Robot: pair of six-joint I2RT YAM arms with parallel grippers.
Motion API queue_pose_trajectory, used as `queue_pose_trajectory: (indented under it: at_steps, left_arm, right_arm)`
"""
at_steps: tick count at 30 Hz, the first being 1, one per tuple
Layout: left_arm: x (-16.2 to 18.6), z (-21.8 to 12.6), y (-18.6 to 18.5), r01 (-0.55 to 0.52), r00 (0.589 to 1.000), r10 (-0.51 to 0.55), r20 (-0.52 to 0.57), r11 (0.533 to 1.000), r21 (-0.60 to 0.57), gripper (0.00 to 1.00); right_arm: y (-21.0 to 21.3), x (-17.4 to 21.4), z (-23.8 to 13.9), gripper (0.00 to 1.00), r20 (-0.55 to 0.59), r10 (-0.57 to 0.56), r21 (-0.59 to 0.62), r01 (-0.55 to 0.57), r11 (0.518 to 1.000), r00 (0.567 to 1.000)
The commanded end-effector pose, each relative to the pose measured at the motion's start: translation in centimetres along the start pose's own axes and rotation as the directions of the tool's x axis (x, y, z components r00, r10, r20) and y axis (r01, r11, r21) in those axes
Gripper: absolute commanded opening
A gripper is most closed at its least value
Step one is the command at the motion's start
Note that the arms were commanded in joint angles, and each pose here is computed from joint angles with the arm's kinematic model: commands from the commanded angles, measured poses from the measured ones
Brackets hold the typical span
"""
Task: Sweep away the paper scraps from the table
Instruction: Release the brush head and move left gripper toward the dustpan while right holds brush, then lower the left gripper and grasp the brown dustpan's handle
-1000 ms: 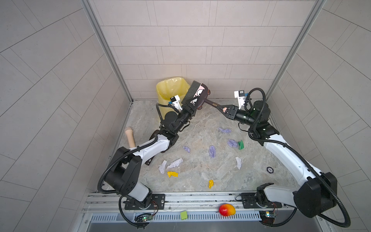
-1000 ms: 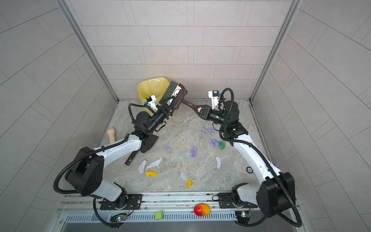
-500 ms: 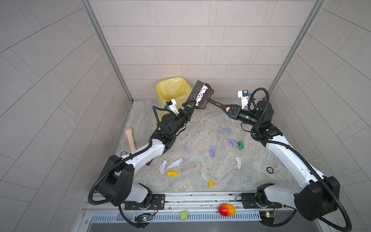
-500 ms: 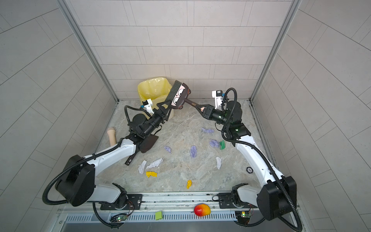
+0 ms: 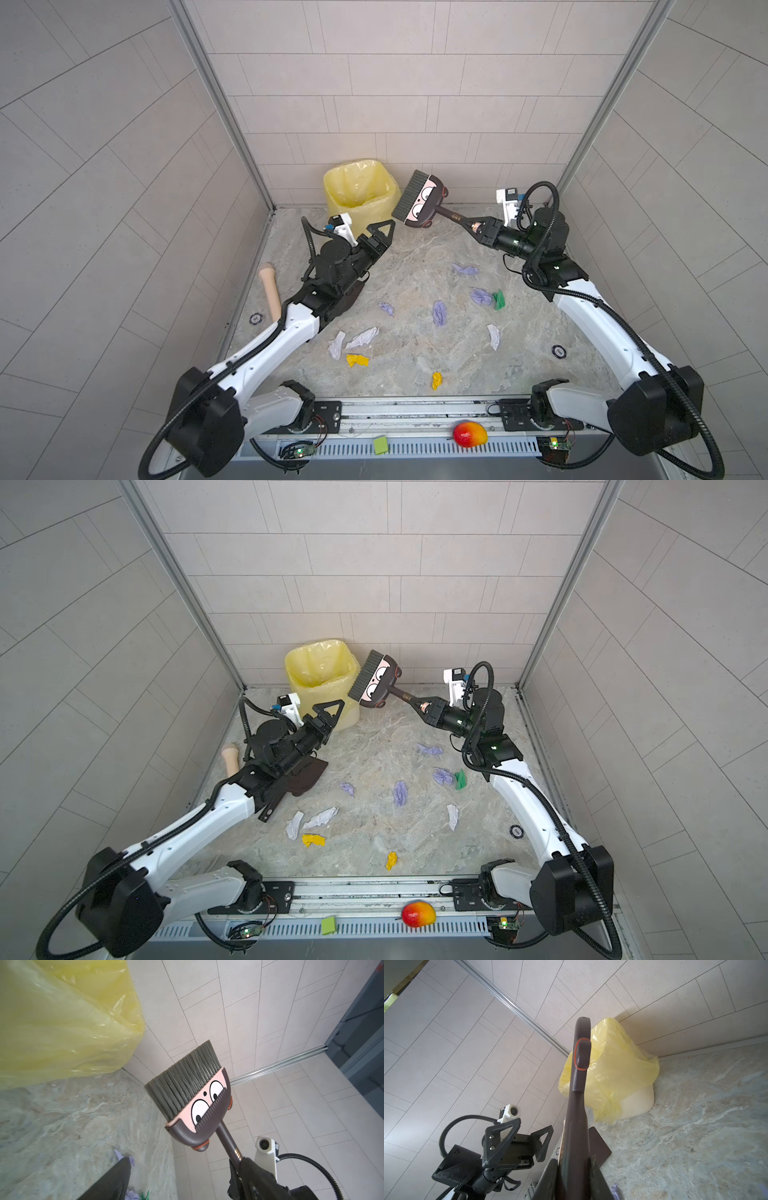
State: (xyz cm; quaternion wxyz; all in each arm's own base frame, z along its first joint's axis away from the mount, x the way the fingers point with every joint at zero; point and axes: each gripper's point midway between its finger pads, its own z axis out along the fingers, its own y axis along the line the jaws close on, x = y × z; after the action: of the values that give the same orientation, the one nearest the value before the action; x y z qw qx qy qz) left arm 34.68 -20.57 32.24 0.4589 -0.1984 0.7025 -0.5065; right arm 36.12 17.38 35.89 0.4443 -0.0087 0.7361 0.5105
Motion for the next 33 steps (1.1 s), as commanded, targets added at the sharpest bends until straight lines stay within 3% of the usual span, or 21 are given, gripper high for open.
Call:
queue_pose_trajectory:
  at_steps: [1, 4, 7, 14, 17, 19, 24, 27, 31, 33]
  left_arm:
    - [0.3, -3.0, 3.2, -0.125, 0.992, 0.118, -0.048, 0.97, -0.208, 0.89]
    - [0.5, -6.3, 5.4, -0.19, 0.981, 0.168, -0.095, 0.921, -0.341, 0.89]
    - [0.8, -9.8, 7.9, -0.265, 0.963, 0.21, -0.167, 0.838, -0.478, 0.89]
    - [-0.1, -18.1, 13.4, -0.437, 0.9, 0.253, -0.356, 0.497, -0.75, 0.88]
    - [0.3, -19.3, 15.8, -0.455, 0.89, 0.223, -0.397, 0.414, -0.788, 0.93]
    - [0.6, -19.6, 17.5, -0.437, 0.9, 0.182, -0.397, 0.397, -0.807, 0.95]
    - [0.1, -19.5, 21.0, -0.35, 0.935, 0.099, -0.341, 0.42, -0.837, 0.97]
    - [0.2, -19.3, 23.5, -0.351, 0.933, 0.065, -0.354, 0.39, -0.852, 0.97]
    - [1.1, -17.8, 26.0, -0.342, 0.931, 0.023, -0.365, 0.404, -0.848, 0.97]
    - [1.1, -17.4, 27.0, -0.347, 0.929, 0.016, -0.37, 0.39, -0.853, 0.97]
  right_arm:
    - [2.1, -0.9, -1.3, 0.0, 0.016, -0.084, -0.027, 0.084, 0.996, 0.996]
    - [1.4, -0.4, -2.3, 0.0, 0.0, -0.089, 0.013, 0.089, 0.996, 0.996]
    - [0.5, -0.1, -3.8, 0.0, -0.004, -0.083, 0.059, 0.083, 0.995, 0.997]
    - [-1.3, 1.4, -6.7, 0.0, -0.043, -0.064, 0.15, 0.07, 0.986, 0.997]
    - [-2.0, 2.0, -6.9, 0.0, -0.036, -0.046, 0.164, 0.051, 0.985, 0.998]
    - [-2.3, 2.3, -7.1, 0.0, -0.037, -0.038, 0.172, 0.044, 0.984, 0.999]
    - [-2.5, 2.6, -7.5, 0.0, -0.041, -0.039, 0.19, 0.046, 0.981, 0.998]
    - [-2.6, 2.6, -7.7, 0.0, -0.037, -0.041, 0.198, 0.047, 0.979, 0.998]
    - [-2.6, 2.3, -7.8, 0.0, -0.027, -0.048, 0.204, 0.053, 0.977, 0.998]
    - [-2.4, 2.0, -7.9, 0.0, -0.022, -0.054, 0.203, 0.057, 0.978, 0.998]
